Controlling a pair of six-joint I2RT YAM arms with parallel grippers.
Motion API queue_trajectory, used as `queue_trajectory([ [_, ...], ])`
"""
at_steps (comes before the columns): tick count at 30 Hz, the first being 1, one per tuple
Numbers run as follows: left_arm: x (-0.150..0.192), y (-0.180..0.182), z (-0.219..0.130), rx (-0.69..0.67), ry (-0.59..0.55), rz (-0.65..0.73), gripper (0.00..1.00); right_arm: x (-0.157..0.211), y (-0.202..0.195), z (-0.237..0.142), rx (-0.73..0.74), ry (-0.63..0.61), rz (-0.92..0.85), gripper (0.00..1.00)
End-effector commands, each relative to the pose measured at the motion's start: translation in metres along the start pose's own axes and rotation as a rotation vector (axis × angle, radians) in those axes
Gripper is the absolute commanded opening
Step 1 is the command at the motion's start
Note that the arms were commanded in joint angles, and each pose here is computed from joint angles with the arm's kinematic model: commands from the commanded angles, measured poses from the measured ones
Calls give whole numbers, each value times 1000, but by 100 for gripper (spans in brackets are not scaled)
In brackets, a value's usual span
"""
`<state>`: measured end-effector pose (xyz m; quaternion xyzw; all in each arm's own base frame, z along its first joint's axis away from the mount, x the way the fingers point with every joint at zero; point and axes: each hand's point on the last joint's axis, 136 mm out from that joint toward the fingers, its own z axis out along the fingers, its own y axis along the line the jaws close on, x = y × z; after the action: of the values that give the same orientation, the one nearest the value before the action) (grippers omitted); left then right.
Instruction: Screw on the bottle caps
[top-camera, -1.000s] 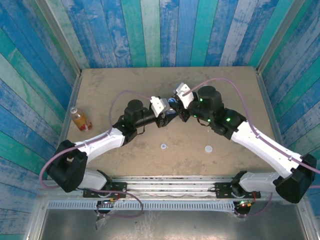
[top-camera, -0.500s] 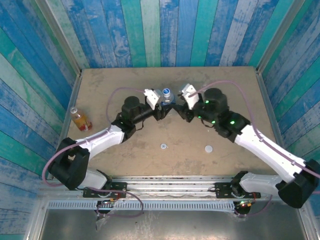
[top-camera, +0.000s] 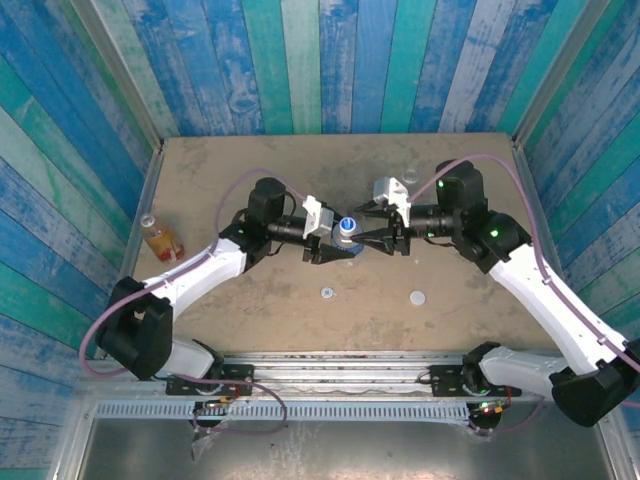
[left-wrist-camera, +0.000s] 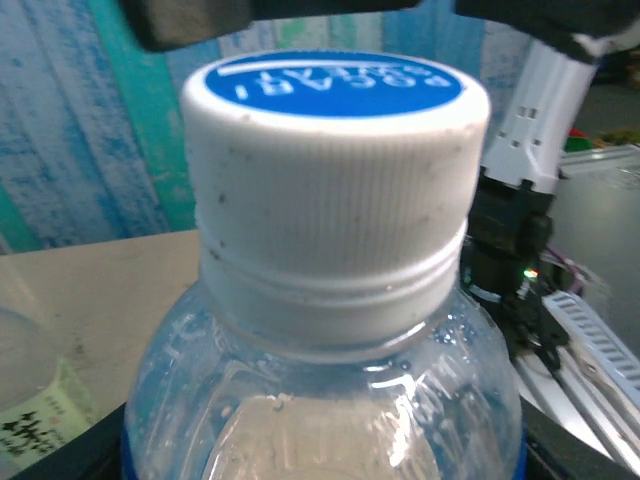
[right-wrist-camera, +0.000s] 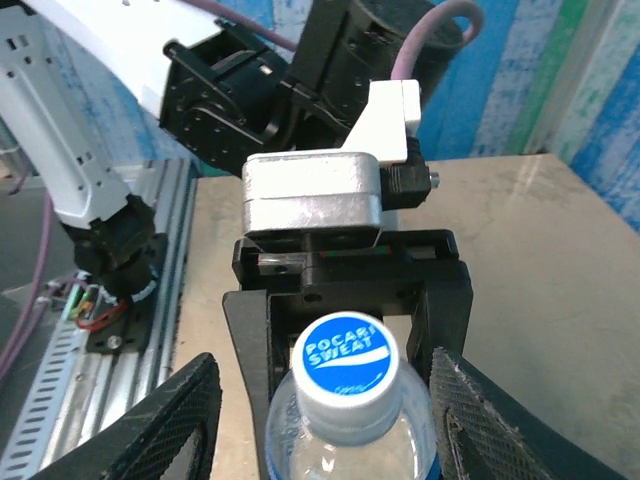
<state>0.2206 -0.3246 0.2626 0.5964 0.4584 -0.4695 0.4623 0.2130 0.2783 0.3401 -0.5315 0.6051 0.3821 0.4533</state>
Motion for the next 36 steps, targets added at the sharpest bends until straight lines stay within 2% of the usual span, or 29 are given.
queue_trajectory([
  [1,-17,-21,-2,93,-21,50,0,-6,12,5,-85,-7,9,54],
  [4,-15,-20,-1,98,-16,44,0,-7,11,10,-99,-2,12,48],
  [11,-16,-16,-1,68,-15,47,0,-1,15,17,-137,39,36,41],
  [16,-15,-3,-2,-16,-13,42,0,5,15,19,-146,76,66,20],
  [19,-13,8,-2,-75,1,25,0,7,21,23,-144,100,55,16],
  [22,-12,28,-5,-196,7,-1,0,14,15,27,-81,140,50,17],
  [25,-13,56,-15,-377,3,-27,0,25,-4,33,74,201,54,20],
  [28,-13,67,-23,-474,-7,-27,0,32,-17,36,171,214,67,20],
  [31,-9,64,-22,-458,16,-22,0,30,-18,35,190,196,59,25],
  [36,-6,55,-20,-416,29,13,0,10,-12,30,168,116,18,48],
])
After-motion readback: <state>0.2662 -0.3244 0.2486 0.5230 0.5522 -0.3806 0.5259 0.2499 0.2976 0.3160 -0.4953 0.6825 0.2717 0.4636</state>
